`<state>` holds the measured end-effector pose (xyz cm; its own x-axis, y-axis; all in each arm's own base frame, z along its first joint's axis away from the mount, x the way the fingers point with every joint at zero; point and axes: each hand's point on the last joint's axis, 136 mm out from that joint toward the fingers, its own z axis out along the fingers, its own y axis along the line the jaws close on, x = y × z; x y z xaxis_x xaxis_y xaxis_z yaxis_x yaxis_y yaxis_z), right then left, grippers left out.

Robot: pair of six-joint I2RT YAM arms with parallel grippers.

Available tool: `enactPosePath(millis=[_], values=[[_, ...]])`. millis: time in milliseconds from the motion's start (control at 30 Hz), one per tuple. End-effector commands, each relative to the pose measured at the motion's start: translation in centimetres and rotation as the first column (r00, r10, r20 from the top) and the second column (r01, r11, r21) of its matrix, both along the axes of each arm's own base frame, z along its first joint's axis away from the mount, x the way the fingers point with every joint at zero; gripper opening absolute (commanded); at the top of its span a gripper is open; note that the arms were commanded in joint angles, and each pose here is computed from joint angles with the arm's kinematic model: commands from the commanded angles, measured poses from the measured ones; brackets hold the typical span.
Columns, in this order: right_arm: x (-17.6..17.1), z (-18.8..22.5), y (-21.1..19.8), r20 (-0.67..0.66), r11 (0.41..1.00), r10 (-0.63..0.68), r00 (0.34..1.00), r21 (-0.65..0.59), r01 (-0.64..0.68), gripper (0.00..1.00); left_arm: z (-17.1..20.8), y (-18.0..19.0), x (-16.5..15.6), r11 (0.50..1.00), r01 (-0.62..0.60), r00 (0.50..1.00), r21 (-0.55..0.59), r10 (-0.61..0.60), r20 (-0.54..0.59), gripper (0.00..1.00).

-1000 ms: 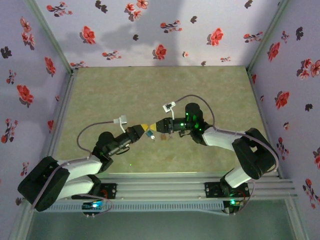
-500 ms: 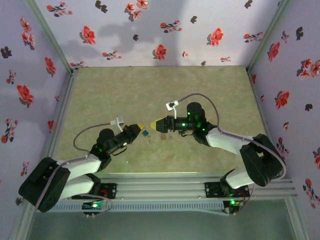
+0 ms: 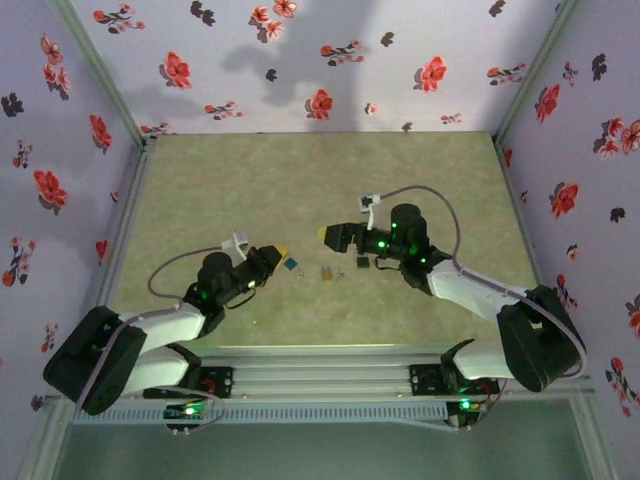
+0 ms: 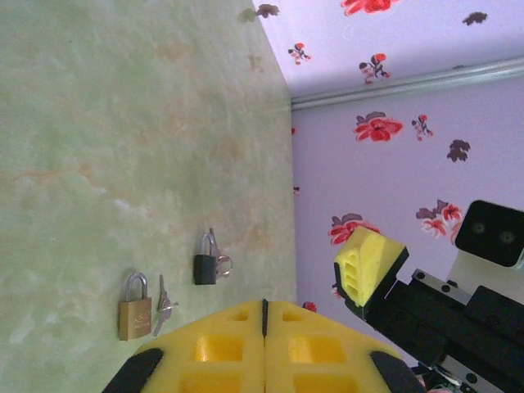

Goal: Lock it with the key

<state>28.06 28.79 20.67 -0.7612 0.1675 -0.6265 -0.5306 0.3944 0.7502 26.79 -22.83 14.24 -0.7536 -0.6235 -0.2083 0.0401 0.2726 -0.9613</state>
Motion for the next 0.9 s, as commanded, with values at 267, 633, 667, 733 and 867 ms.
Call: enactPosePath(millis=[267, 633, 667, 733, 867], values=[[2.7, -1.3, -2.9, -0.083, 0.98, -0.201, 0.976, -0.013, 0.2, 0.99, 1.0, -0.6, 2.7, 0.989, -0.063, 0.998, -0.136, 0.057, -0.041, 0.0], [3.2, -2.5, -2.2, -0.168, 0.983, -0.183, 0.969, -0.008, 0.185, 0.99, 0.6, -1.7, 4.0, 0.988, -0.059, 0.997, -0.145, 0.051, -0.061, 0.0], [3.3, -2.7, -2.1, -0.178, 0.983, -0.18, 0.967, -0.006, 0.182, 0.98, 0.5, -1.8, 4.1, 0.988, -0.059, 0.997, -0.146, 0.05, -0.063, 0.0], [3.4, -3.0, -1.9, -0.194, 0.984, -0.176, 0.965, -0.005, 0.178, 0.96, 0.4, -1.9, 4.3, 0.987, -0.059, 0.996, -0.148, 0.05, -0.067, 0.0], [3.5, -3.4, -1.7, -0.21, 0.984, -0.173, 0.962, -0.004, 0.177, 0.93, 0.0, -2.2, 4.6, 0.986, -0.057, 0.996, -0.154, 0.045, -0.078, 0.0]])
